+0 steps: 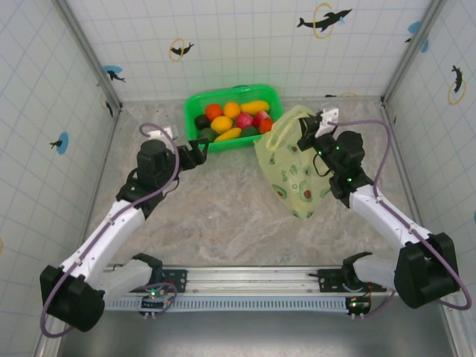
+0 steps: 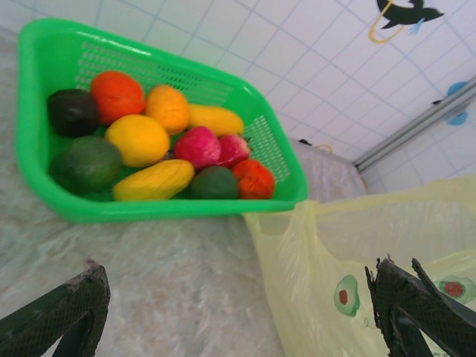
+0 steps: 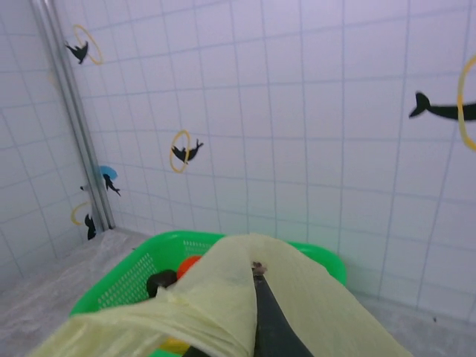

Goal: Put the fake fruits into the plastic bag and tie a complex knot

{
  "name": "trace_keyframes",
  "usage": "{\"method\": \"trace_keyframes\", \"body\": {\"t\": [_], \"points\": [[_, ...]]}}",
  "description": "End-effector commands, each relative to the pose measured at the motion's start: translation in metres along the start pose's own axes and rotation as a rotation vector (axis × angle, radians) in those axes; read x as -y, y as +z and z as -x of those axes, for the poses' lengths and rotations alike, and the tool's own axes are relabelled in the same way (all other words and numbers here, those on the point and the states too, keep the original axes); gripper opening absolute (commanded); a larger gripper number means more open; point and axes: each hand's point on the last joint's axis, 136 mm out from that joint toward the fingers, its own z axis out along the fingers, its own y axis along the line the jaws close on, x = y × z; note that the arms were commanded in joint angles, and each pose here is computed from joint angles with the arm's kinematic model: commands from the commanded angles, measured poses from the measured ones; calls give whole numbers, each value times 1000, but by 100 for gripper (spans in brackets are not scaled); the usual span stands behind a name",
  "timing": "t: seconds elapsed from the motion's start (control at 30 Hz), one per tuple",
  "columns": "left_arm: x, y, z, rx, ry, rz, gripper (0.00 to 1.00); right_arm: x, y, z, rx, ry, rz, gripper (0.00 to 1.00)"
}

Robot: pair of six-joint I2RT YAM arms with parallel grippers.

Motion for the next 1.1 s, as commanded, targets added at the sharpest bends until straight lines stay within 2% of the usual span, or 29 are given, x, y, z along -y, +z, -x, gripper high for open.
{"method": "trace_keyframes", "body": {"t": [0.0, 0.17, 0.23, 0.3, 0.43, 0.67, 0.8, 0.93, 1.07], "points": [[26, 13, 14, -4, -20, -98, 92, -14, -1, 53, 145, -93, 85, 0], [37, 35, 5, -87, -83, -164, 92, -16, -9, 62, 169, -86, 138, 0], [38, 40, 2, -102, -96, -180, 92, -16, -9, 64, 143, -80, 154, 0], [39, 44, -4, -127, -100, -190, 88, -13, -9, 64, 102, -80, 133, 0], [31, 48, -25, -191, -118, -193, 85, 26, -30, 54, 66, -60, -76, 0], [13, 49, -50, -233, -147, -151, 85, 101, -60, -10, -138, -53, -476, 0], [13, 49, -46, -221, -136, -147, 85, 114, -82, -14, -61, -35, -554, 0], [18, 47, -38, -204, -115, -148, 86, 109, -74, 9, -12, -51, -481, 1], [22, 46, -22, -166, -79, -137, 87, 74, -62, 42, 141, -83, -271, 2]]}}
